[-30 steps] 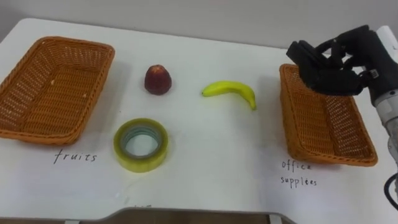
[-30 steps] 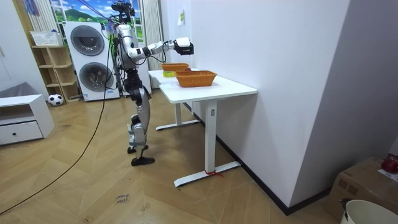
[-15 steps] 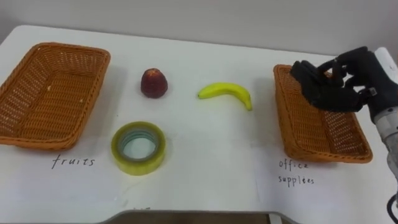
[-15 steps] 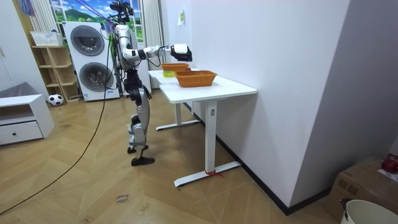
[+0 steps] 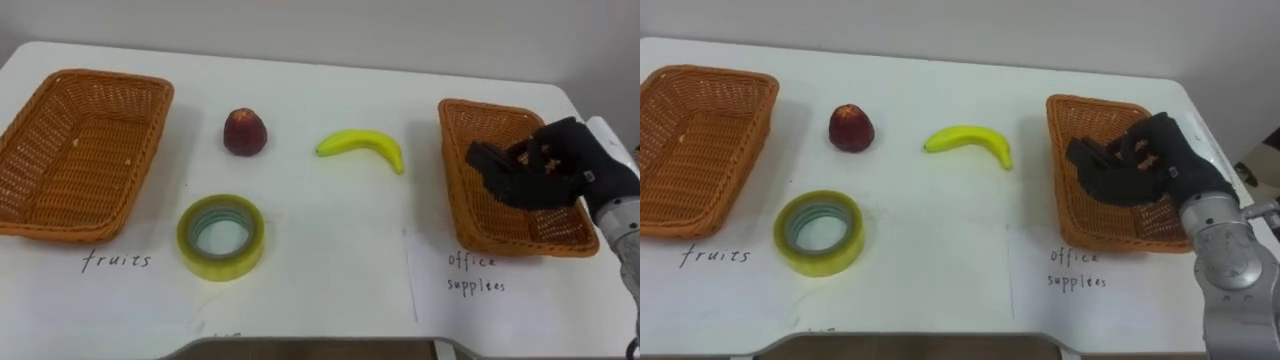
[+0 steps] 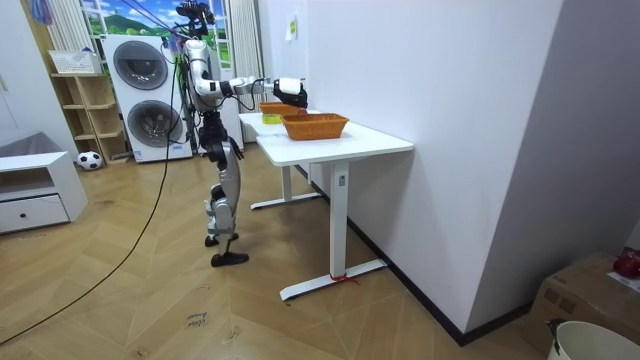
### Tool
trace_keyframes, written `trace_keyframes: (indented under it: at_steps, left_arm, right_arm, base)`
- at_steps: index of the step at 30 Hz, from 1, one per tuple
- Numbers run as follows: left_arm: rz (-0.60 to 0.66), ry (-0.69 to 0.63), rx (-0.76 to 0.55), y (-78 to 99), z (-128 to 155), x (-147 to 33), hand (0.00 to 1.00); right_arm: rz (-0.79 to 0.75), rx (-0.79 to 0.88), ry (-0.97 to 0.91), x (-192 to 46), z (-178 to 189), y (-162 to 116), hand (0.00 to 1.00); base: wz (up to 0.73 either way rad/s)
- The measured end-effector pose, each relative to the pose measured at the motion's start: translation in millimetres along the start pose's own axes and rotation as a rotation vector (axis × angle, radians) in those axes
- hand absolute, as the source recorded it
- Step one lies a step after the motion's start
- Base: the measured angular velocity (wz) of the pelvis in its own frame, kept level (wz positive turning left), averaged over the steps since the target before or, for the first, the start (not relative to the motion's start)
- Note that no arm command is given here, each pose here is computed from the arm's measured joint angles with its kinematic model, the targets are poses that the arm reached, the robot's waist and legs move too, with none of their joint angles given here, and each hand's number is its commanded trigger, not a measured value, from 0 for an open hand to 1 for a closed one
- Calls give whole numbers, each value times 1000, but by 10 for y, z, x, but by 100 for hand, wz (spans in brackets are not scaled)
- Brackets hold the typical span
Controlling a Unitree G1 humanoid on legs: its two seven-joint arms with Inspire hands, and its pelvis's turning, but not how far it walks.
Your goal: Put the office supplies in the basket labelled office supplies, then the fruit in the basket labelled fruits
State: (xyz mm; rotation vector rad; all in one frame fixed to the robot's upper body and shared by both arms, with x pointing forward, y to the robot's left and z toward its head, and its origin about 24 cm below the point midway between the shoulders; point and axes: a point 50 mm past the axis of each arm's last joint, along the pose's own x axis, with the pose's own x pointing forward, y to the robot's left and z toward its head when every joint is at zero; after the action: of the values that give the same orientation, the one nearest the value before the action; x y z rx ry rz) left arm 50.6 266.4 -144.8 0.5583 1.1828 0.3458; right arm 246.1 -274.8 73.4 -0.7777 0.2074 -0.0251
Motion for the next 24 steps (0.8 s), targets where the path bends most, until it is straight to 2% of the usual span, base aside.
trace_keyframes:
  at_steps: [10,11,12,13,14,24]
  left_arm:
    - [2,-6,24,13,1,4,0]
    - [1,-6,24,12,-1,3,0]
    - [1,-6,24,13,-1,3,0]
    - [0,-7,24,15,2,5,0]
    - [0,-7,24,15,3,5,0]
    - [-2,-10,34,16,6,6,0]
  right_arm:
    - [46,0,29,8,-68,51,100]
    - [50,0,30,8,-68,53,97]
    - [52,0,31,8,-70,54,53]
    - [54,0,33,9,-75,57,2]
    - [54,0,33,9,-75,57,0]
    - [70,-33,45,7,-84,71,0]
  base:
    - [0]
    - [0]
    - [0]
    - [0]
    - [0]
    - [0]
